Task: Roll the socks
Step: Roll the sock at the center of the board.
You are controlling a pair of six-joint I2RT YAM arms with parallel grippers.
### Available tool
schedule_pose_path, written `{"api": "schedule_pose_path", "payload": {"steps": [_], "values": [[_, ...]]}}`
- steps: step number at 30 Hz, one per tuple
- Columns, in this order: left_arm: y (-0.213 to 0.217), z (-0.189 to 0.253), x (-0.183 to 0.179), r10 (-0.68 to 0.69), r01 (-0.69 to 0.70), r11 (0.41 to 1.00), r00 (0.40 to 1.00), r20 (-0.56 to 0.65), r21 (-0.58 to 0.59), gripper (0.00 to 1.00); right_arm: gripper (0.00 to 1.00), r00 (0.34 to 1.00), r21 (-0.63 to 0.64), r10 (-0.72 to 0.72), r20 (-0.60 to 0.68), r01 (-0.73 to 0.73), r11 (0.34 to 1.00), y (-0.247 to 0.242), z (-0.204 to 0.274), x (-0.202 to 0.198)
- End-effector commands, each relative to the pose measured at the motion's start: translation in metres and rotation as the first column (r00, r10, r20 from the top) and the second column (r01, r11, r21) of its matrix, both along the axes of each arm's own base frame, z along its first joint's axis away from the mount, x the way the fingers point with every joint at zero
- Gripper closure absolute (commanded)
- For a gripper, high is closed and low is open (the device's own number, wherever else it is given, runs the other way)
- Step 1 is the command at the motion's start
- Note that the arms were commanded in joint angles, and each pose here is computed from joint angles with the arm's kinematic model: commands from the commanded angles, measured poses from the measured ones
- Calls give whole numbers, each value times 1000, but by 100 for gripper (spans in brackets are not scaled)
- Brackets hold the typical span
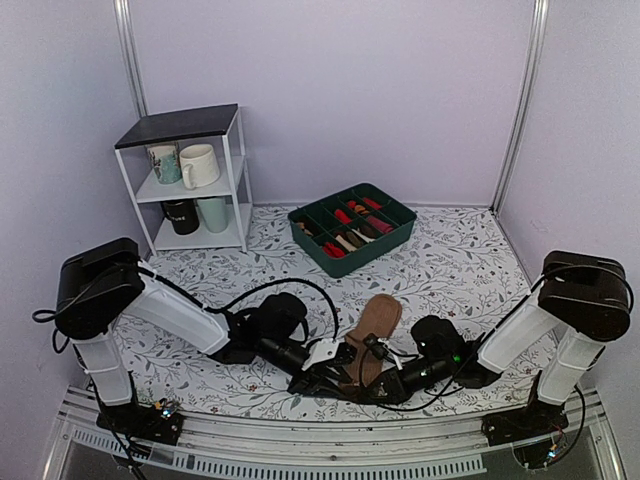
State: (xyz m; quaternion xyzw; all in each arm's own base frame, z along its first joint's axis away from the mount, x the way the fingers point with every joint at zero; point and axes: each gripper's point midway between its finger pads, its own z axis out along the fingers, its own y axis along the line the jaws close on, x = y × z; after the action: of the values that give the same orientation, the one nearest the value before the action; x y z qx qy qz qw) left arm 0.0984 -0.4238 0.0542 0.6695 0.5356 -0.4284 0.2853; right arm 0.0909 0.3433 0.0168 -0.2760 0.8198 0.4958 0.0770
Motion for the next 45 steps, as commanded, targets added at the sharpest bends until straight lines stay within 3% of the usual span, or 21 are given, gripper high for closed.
{"api": "schedule_pose_path", "payload": {"steps": [1,15,18,22,26,29,33,38,40,45], "values": [[-2,-14,-14,-49,53,995,998,-49,80,64,98,992,-213,-25,-128,-3,977,-35,-48,-20],[-6,-37,-16,-31,45,984,996,-84,174,64,98,991,-226,-31,-131,1,974,-36,-50,-19],[-9,-41,-13,-11,27,981,997,-82,194,72,98,990,-226,-31,-134,0,974,-36,-50,-19],[-8,-40,-13,5,15,979,995,-95,201,99,98,991,-225,-32,-130,2,974,-35,-50,-18],[-2,-41,-16,24,11,975,988,-155,223,100,97,994,-210,-30,-101,8,978,-31,-45,-14],[4,-46,-17,85,-24,966,970,-229,257,100,88,999,-165,-44,-10,42,985,-25,-29,0],[15,-54,-15,171,-59,944,930,-327,325,100,77,970,-71,-102,220,120,990,-23,10,27],[28,-57,-17,251,-60,908,870,-425,414,100,61,839,104,-147,524,108,989,-31,73,36],[29,-57,-18,271,-52,899,845,-461,434,100,59,775,126,-108,622,38,991,-29,82,23],[35,-72,-22,340,-20,854,779,-527,520,100,59,670,47,54,740,-131,990,-8,77,-12]]}}
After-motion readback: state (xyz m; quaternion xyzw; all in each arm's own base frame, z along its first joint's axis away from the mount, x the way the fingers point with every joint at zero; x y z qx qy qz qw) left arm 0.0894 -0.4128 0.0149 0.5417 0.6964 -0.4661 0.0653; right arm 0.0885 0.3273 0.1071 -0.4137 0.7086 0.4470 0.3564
